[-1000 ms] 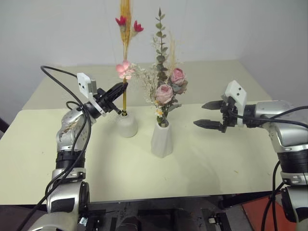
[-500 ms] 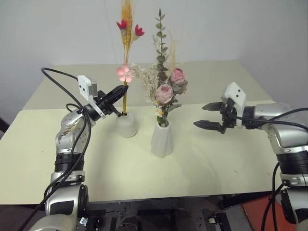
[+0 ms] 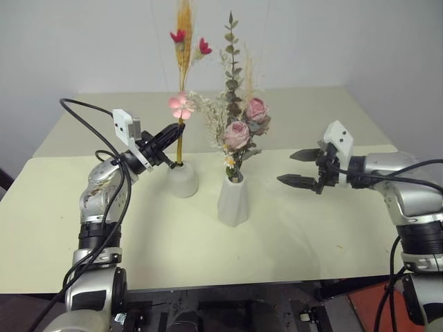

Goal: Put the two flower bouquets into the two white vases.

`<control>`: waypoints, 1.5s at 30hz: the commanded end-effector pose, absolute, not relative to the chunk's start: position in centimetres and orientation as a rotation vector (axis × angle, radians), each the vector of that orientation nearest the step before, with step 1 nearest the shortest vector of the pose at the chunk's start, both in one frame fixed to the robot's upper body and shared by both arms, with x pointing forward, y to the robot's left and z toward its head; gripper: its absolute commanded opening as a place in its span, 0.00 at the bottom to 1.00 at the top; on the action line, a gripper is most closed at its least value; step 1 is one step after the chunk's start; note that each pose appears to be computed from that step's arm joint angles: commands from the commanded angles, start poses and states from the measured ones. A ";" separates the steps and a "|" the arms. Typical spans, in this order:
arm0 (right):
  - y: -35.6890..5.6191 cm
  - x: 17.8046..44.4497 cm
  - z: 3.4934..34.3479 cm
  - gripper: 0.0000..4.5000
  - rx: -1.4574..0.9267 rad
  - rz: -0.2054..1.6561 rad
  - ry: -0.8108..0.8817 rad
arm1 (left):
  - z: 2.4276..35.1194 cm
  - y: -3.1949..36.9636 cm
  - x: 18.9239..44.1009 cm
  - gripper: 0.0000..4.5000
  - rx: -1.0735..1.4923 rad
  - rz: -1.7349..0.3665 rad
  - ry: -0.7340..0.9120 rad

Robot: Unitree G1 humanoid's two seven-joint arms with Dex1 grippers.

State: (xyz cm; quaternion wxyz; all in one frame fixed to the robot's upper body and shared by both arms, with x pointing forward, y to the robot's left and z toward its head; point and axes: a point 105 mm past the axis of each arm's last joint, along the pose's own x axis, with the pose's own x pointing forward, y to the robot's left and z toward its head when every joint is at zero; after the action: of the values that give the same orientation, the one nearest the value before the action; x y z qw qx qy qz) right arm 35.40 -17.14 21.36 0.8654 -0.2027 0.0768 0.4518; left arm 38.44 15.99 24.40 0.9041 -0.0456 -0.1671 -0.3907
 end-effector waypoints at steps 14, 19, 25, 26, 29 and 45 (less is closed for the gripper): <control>-17.1 35.2 23.0 1.00 -0.430 0.927 0.094 | 25.1 15.6 38.7 0.01 -0.095 -0.795 -0.373; -16.9 35.2 23.0 1.00 -0.425 0.925 0.089 | 24.9 15.4 38.8 0.01 -0.092 -0.799 -0.366; -17.1 35.1 22.9 1.00 -0.424 0.921 0.092 | 23.7 15.6 38.7 0.01 -0.075 -0.803 -0.301; -17.1 35.1 22.9 1.00 -0.425 0.921 0.093 | 23.6 15.7 38.7 0.01 -0.072 -0.805 -0.295; -17.0 35.2 22.9 1.00 -0.427 0.923 0.094 | 22.8 16.2 38.4 0.10 -0.056 -0.826 -0.215; -16.8 33.7 21.8 1.00 -0.348 0.935 0.109 | 23.1 20.6 31.0 1.00 0.050 -0.825 -0.098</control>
State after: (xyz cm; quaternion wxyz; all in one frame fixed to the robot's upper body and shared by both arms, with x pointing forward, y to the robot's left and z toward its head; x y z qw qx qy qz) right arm 34.16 -16.93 20.01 0.8732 -0.1646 0.0852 0.4509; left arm 32.03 20.84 21.25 0.9220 0.0083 -0.0214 -0.3866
